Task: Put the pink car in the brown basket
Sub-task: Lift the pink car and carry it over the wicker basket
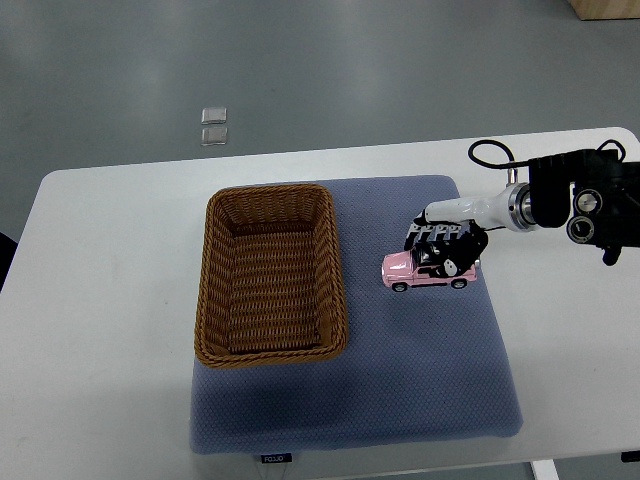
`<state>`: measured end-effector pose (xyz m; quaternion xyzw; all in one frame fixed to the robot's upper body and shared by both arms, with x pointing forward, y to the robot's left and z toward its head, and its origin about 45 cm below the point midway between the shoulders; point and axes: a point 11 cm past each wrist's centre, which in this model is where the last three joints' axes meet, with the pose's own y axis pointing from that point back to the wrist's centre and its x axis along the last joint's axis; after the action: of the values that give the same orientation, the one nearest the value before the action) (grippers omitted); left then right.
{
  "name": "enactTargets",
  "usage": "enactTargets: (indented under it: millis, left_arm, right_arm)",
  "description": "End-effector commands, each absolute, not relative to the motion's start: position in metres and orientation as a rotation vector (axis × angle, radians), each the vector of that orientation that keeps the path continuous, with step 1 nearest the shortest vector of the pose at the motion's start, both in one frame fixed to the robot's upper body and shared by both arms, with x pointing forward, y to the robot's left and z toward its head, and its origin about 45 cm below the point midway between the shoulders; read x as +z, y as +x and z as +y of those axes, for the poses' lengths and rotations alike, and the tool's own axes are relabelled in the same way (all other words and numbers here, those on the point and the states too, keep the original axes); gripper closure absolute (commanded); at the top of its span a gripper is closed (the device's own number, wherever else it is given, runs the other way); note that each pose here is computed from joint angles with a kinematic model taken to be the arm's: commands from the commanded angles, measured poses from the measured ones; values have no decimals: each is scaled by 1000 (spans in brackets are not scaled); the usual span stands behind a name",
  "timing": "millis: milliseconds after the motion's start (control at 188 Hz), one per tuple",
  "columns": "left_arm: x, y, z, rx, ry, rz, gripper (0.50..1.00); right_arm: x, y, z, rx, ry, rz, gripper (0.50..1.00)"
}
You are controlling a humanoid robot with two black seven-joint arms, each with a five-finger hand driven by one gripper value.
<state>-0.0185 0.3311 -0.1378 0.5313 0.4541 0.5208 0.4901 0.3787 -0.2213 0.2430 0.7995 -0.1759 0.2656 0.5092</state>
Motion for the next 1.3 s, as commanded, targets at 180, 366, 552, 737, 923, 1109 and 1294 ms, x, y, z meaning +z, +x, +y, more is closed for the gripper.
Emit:
enactTargets:
  millis: [180, 366, 552, 737, 923, 1109, 1294]
  left_arm:
    - [-138, -19, 331, 1265, 1291, 1103, 500]
    - [-138, -19, 331, 1265, 1291, 1103, 500]
    - [-138, -19, 331, 1265, 1291, 1103, 500]
    - [-138, -19, 331, 1265, 1291, 1103, 500]
    - [-138, -19, 331, 1265, 1291, 1103, 500]
    - [-138, -19, 331, 1265, 1291, 1103, 500]
    - [-138, -19, 331, 1265, 1291, 1103, 500]
  right_arm:
    - [307, 415, -204, 741, 1951, -508, 1000]
    - [326, 422, -188, 797, 1956, -503, 1000]
    - [323, 418, -144, 848, 2015, -436, 1000]
    - [322, 413, -89, 881, 2099, -380, 1000]
    - [276, 401, -49, 840, 2140, -312, 1000]
    - [245, 408, -48, 786, 2119, -339, 1000]
    - [230, 407, -51, 755, 2117, -343, 1000]
